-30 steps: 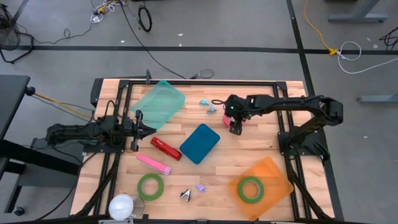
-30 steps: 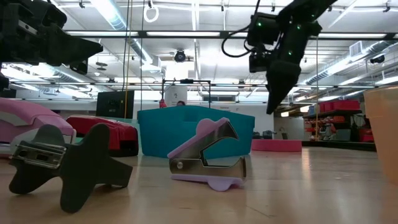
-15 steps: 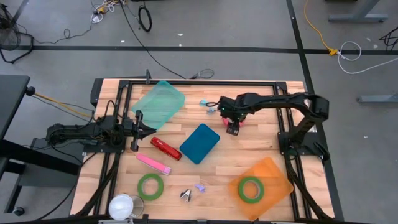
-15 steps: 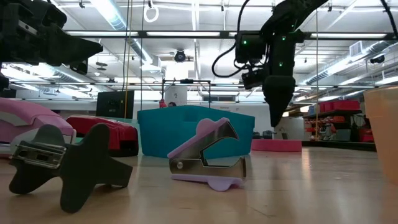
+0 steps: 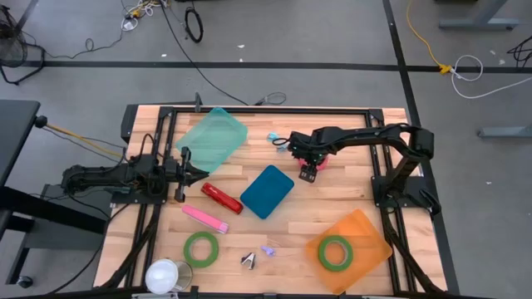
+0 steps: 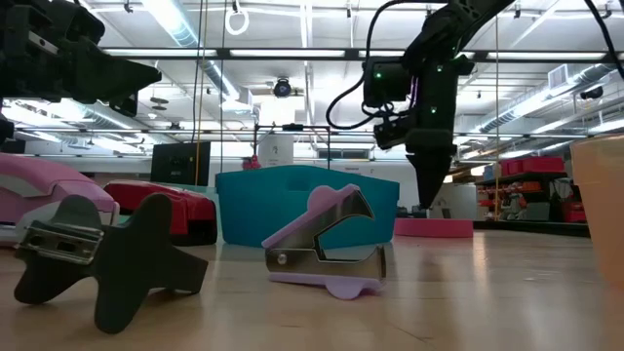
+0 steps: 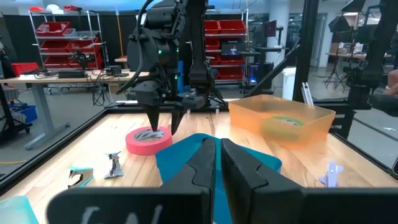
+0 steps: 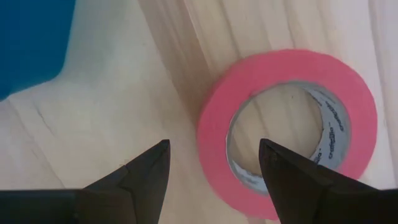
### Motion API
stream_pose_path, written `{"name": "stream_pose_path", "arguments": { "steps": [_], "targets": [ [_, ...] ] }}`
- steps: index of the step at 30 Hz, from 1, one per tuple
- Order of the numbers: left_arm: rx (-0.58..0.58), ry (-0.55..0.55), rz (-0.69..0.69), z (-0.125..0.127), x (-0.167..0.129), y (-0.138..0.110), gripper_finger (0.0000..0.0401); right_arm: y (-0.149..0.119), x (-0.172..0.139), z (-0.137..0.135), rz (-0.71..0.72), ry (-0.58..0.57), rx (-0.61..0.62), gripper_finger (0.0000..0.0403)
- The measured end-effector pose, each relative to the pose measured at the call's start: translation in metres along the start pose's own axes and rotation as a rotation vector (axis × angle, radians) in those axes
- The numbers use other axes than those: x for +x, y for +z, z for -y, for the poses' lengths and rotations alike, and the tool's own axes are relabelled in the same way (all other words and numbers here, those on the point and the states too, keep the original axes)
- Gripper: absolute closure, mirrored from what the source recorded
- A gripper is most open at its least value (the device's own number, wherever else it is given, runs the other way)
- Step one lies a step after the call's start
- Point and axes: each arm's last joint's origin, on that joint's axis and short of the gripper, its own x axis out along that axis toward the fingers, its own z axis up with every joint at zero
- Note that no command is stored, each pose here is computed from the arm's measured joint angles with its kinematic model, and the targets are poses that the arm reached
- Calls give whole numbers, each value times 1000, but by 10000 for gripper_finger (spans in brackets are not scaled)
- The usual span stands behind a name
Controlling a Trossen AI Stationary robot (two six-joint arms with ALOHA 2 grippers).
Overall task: Pick and place Stapler, Stapler remover, tape
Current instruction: Put the pink tape into the orange bin
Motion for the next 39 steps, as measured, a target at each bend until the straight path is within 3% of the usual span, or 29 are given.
{"name": "stream_pose_path", "arguments": {
  "steps": [13,25,39],
  "targets": [
    [0,0,0,0,0,0,371,5,32,-4,-70,-6,-11,156],
    [0,0,0,0,0,0,371,7,38,-3,-68,-37,-12,159],
    [0,0,0,0,0,0,371,7,38,-3,-66,-40,-12,237]
  ]
}}
